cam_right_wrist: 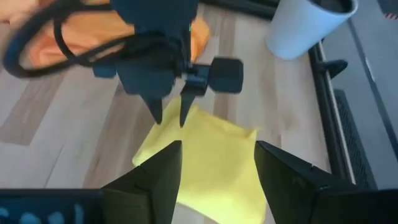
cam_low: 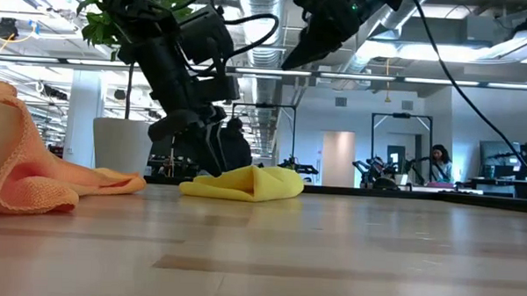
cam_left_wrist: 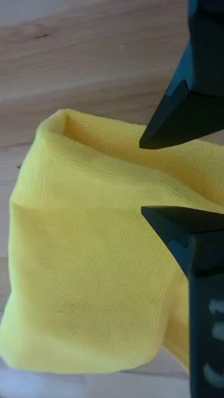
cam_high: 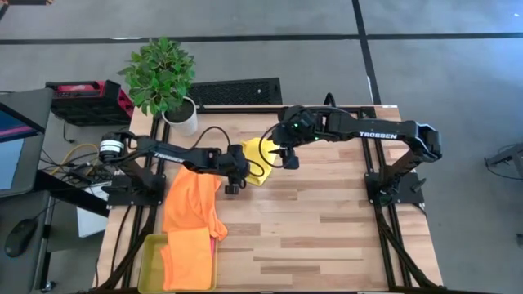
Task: Fold microfiber towels
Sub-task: Put the folded yellow microfiber towel into the yellow bin
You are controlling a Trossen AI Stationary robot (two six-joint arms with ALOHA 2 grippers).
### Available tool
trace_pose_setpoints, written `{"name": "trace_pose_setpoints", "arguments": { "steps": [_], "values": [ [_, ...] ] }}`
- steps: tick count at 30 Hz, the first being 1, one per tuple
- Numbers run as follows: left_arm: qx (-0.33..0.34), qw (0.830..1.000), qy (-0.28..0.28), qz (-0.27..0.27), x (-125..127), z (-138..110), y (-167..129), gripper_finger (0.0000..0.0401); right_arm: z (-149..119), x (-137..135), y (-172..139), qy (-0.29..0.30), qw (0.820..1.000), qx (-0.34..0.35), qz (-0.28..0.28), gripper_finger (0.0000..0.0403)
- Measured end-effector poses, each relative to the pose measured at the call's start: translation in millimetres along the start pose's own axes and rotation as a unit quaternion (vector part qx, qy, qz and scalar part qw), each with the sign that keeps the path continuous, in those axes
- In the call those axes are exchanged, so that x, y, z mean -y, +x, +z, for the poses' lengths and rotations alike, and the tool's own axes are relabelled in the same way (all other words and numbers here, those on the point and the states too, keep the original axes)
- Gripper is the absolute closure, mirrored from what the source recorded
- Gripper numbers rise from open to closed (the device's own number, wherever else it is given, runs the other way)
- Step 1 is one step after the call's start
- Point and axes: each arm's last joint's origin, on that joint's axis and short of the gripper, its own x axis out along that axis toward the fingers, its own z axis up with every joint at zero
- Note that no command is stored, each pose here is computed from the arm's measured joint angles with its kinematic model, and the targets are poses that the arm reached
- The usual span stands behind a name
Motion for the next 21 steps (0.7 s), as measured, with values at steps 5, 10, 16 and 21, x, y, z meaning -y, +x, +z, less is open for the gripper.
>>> {"name": "trace_pose_setpoints", "arguments": {
  "steps": [5,10,16,21],
  "values": [
    [0.010,0.999,-0.003,-0.037,-0.2,-1.7,6.9,0.0248,0.9,-0.1,-0.2,-0.001,1.000,0.003,-0.001,0.0178],
    [-0.024,0.999,0.001,-0.040,4.2,-7.6,26.7,0.0248,1.2,0.0,-1.0,0.010,1.000,0.004,-0.001,0.0178],
    [-0.029,0.998,0.030,-0.041,12.8,-3.8,29.1,0.0248,0.1,-0.5,-0.8,0.013,1.000,-0.001,0.001,0.0178],
    [-0.059,0.997,0.057,-0.006,18.1,-6.2,28.0,0.0267,-0.2,-0.5,-0.7,0.014,1.000,-0.003,0.001,0.0178]
  ]
}}
